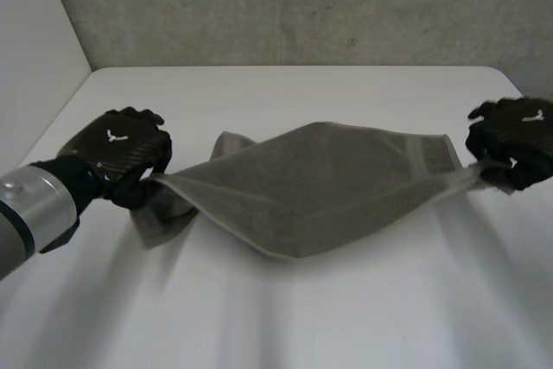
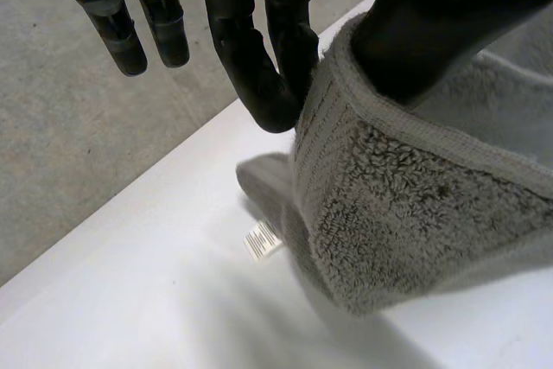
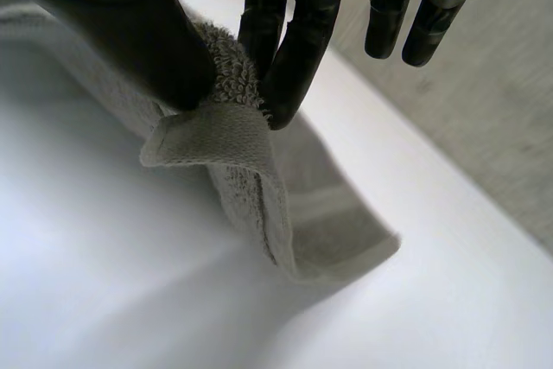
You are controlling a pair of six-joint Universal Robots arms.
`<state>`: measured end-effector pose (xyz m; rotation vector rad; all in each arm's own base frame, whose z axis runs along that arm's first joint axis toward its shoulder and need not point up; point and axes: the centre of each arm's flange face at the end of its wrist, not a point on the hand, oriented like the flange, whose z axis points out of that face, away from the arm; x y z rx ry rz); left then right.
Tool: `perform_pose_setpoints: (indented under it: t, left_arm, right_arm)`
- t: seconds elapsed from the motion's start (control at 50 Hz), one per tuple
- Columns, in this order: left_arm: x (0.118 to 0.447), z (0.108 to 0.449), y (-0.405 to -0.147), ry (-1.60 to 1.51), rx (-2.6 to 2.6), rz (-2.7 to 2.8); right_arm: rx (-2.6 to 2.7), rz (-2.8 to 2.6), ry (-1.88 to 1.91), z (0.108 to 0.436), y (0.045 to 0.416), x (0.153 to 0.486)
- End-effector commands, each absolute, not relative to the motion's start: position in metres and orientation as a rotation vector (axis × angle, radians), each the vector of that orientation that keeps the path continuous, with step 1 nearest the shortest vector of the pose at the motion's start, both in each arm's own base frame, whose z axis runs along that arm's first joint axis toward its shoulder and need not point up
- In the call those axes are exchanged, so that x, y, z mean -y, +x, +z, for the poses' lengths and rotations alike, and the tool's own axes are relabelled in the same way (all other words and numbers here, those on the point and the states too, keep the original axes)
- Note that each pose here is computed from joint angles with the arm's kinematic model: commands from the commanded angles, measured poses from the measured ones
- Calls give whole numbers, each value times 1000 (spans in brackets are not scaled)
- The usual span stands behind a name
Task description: Fold the towel.
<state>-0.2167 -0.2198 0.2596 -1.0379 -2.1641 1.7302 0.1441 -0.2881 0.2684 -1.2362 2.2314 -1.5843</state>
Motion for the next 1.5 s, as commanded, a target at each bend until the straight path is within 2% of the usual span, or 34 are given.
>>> perform_pose_setpoints:
  t: [0.02, 0.08, 0.1, 0.12, 0.14, 0.16, 0.18, 0.2, 0.22, 0.24, 0.26, 0.28, 0.3, 0.32, 0.38, 0.46, 0.5, 0.52, 0.56, 0.58, 0.62, 0.64, 0.68, 0.76, 0.78, 0.82, 0.84, 0.88, 0.9, 0.94, 1.0, 1.08, 1.34, 1.5]
  left_arm:
    - [246, 258, -216, -1001, 2229, 1726]
    - [315, 241, -230, -962, 2283, 1848]
    - [316, 241, -231, -962, 2283, 1849]
    - [343, 255, -242, -922, 2155, 2057]
    - [343, 255, -242, -922, 2154, 2059]
    - [359, 277, -253, -884, 1968, 2271]
    - [369, 301, -259, -825, 1754, 2472]
    - [369, 301, -259, -824, 1752, 2473]
    - [371, 327, -265, -758, 1515, 2654]
    - [371, 328, -265, -757, 1512, 2655]
    - [364, 357, -270, -682, 1270, 2801]
    - [349, 387, -271, -600, 1034, 2899]
    - [349, 388, -271, -599, 1031, 2900]
    - [330, 414, -270, -530, 850, 2943]
    - [318, 431, -263, -483, 780, 2933]
    - [323, 420, -261, -482, 852, 2870]
    - [332, 391, -263, -540, 1010, 2785]
    - [332, 391, -263, -540, 1011, 2785]
    - [337, 355, -264, -639, 1169, 2685]
    - [337, 355, -264, -639, 1170, 2684]
    - [345, 318, -251, -712, 1334, 2598]
    - [345, 318, -251, -712, 1335, 2597]
    - [351, 277, -239, -749, 1495, 2506]
    - [350, 240, -233, -780, 1631, 2413]
    - [345, 226, -230, -803, 1694, 2370]
    - [340, 212, -227, -832, 1756, 2337]
    - [335, 199, -223, -865, 1818, 2304]
    - [330, 188, -219, -902, 1868, 2278]
    - [325, 180, -217, -941, 1905, 2252]
    - [319, 172, -217, -986, 1934, 2218]
    - [306, 161, -218, -1052, 1974, 2138]
    - [291, 162, -216, -1083, 2031, 2047]
    - [251, 204, -209, -1089, 2100, 1938]
    - [209, 212, -204, -1194, 2197, 1669]
  right_arm:
    - [-2354, -1369, -1559, 228, 161, 318]
    - [-2286, -1580, -1694, 231, 194, 358]
    - [-2215, -1771, -1705, 249, 204, 372]
    - [-2214, -1773, -1705, 249, 204, 372]
    - [-2108, -2031, -1648, 279, 212, 385]
    - [-1960, -2293, -1515, 312, 219, 395]
    - [-1958, -2295, -1514, 312, 219, 395]
    - [-1807, -2492, -1354, 341, 224, 398]
    - [-1805, -2494, -1353, 341, 224, 398]
    - [-1610, -2686, -1152, 376, 222, 396]
    - [-1433, -2800, -1007, 406, 218, 385]
    - [-1431, -2801, -1005, 407, 218, 385]
    - [-1294, -2843, -898, 430, 216, 368]
    - [-1253, -2842, -840, 436, 211, 363]
    - [-1334, -2786, -861, 423, 208, 366]
    - [-1461, -2689, -914, 406, 206, 365]
    - [-1502, -2636, -941, 397, 206, 365]
    - [-1531, -2583, -974, 388, 208, 364]
    - [-1562, -2537, -999, 379, 207, 364]
    - [-1600, -2500, -1022, 368, 203, 365]
    - [-1643, -2466, -1044, 355, 196, 368]
    - [-1682, -2433, -1073, 342, 190, 369]
    - [-1719, -2389, -1101, 329, 186, 369]
    - [-1813, -2199, -1187, 278, 186, 358]
    - [-1813, -2198, -1187, 277, 186, 358]
    - [-1871, -2048, -1256, 237, 188, 346]
    - [-1871, -2047, -1257, 237, 188, 346]
    - [-1917, -1918, -1338, 201, 190, 335]
    - [-1917, -1917, -1339, 200, 190, 335]
    - [-1975, -1823, -1414, 171, 186, 326]
    - [-2035, -1782, -1472, 160, 173, 323]
    - [-2081, -1732, -1497, 161, 163, 320]
    - [-2078, -1813, -1421, 238, 127, 302]
    - [-2180, -1693, -1471, 247, 97, 292]
